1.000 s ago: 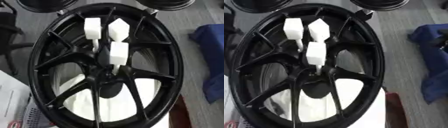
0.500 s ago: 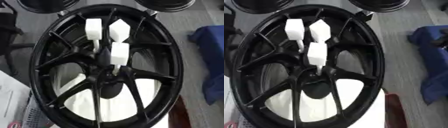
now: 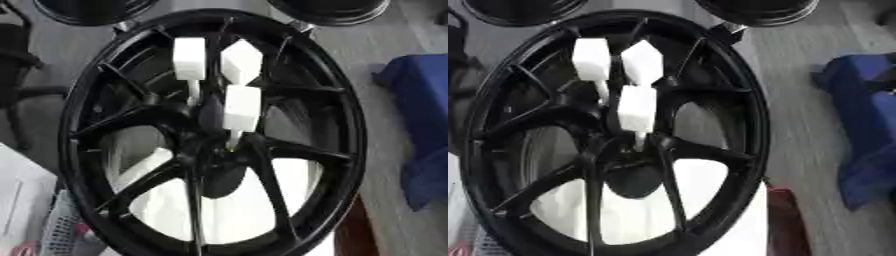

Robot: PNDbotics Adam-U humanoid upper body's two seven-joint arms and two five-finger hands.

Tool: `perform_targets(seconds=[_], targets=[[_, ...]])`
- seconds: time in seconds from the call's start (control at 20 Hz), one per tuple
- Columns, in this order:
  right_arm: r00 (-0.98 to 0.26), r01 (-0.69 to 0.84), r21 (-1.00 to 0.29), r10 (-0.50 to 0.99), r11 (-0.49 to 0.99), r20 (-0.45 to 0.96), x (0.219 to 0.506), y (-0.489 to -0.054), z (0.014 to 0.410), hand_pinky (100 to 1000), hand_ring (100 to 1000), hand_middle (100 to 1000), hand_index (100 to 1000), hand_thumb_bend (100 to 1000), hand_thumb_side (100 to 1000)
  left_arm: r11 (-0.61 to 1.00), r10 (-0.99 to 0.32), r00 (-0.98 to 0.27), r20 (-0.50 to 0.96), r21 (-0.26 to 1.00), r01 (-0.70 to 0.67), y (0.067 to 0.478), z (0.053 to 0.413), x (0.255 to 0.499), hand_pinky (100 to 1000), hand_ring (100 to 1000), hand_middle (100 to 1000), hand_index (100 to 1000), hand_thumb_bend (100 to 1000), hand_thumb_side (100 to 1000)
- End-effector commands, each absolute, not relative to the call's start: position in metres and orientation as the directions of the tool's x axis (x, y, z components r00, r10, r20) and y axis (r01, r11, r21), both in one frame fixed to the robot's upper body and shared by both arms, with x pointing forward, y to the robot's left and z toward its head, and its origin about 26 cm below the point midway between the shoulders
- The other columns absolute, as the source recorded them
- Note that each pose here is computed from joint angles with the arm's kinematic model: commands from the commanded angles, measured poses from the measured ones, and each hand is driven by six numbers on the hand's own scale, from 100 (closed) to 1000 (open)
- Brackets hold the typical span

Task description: Pull the pin out of the wheel hub.

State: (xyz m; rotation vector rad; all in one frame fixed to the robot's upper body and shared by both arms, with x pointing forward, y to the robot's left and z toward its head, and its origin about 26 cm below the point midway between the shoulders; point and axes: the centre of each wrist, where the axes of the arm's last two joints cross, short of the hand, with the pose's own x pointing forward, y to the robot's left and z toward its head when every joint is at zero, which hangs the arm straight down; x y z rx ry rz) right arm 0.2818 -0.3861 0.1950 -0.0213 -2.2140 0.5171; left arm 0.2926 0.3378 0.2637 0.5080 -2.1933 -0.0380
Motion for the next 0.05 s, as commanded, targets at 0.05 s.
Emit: perform_targets(seconds=[0.05], targets=[[-0.670,-0.157,-0.390,0.192,0.907,0.717,0.2801,-0.3857,0.2060,825,631,589,798,100,782,0.926,-0.364,-0.603,0.710,0.207,-0.316,0.3283,0.2673,0.2907,705,645,563,695,343,620]])
